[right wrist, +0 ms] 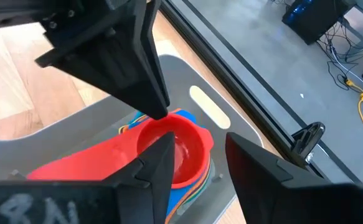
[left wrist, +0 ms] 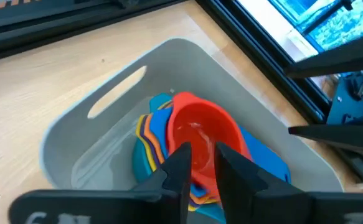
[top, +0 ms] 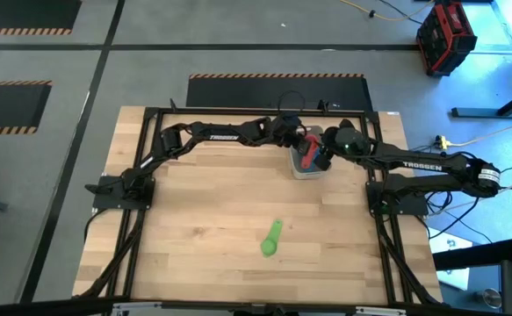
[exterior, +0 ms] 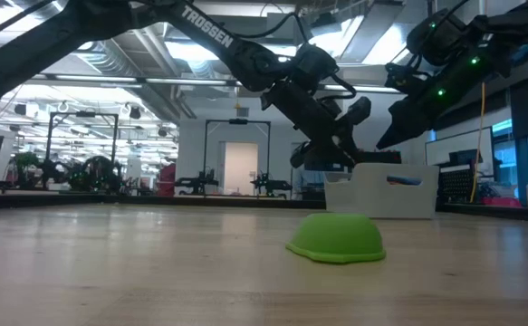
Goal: Nest measuring cups in basket
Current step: Stack the green measuring cup on top of the red measuring cup in the grey bin
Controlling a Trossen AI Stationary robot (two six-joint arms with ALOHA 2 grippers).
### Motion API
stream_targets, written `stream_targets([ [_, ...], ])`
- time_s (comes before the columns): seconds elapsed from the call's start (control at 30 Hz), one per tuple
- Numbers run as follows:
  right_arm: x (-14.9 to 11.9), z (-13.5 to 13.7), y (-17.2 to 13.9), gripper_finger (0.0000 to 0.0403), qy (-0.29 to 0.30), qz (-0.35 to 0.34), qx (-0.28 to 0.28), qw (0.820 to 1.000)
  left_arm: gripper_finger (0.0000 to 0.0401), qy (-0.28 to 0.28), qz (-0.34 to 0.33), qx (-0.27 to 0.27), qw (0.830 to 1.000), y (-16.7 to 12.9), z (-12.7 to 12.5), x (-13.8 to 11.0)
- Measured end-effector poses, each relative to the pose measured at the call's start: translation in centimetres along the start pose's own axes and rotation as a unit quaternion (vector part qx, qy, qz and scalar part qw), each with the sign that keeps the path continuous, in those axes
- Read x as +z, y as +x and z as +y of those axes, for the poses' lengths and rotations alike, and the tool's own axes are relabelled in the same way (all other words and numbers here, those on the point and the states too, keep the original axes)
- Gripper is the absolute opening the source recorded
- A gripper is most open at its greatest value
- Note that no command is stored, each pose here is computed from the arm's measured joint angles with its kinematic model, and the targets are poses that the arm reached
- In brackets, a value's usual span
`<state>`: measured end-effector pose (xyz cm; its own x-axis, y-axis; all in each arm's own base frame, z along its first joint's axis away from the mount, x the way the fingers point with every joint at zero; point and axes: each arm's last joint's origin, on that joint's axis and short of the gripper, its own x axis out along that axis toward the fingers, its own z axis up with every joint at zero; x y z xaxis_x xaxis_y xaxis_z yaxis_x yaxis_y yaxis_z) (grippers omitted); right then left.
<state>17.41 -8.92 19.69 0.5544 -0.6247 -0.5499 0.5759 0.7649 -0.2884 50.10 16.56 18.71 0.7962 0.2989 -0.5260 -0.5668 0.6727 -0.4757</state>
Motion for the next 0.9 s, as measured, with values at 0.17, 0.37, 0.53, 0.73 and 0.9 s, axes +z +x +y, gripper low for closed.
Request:
stream_targets([
  [0.17,0.0,0.0,0.0,0.0149,0.000,0.000,0.000,1.000,0.0092,0.004,0.000,0.000,1.000,0.0,0.0,0.0],
  [0.37,0.0,0.1,0.0,0.0149,0.013,0.000,0.017,1.000,0.0117,0.008,-0.002,0.001,1.000,0.0,0.2,0.1],
  [0.53,0.0,0.4,0.0,0.0149,0.016,-0.002,0.059,0.998,0.0117,0.072,0.003,-0.036,0.997,-0.2,0.2,0.7],
  [0.73,0.0,0.4,-0.2,0.0149,0.010,-0.006,0.068,0.998,0.0115,0.123,0.026,-0.121,0.985,-2.4,-0.7,2.6],
  [0.9,0.5,0.2,-1.3,0.0149,0.006,-0.036,0.072,0.997,0.0115,0.150,0.071,-0.165,0.972,-5.9,-2.4,3.7],
])
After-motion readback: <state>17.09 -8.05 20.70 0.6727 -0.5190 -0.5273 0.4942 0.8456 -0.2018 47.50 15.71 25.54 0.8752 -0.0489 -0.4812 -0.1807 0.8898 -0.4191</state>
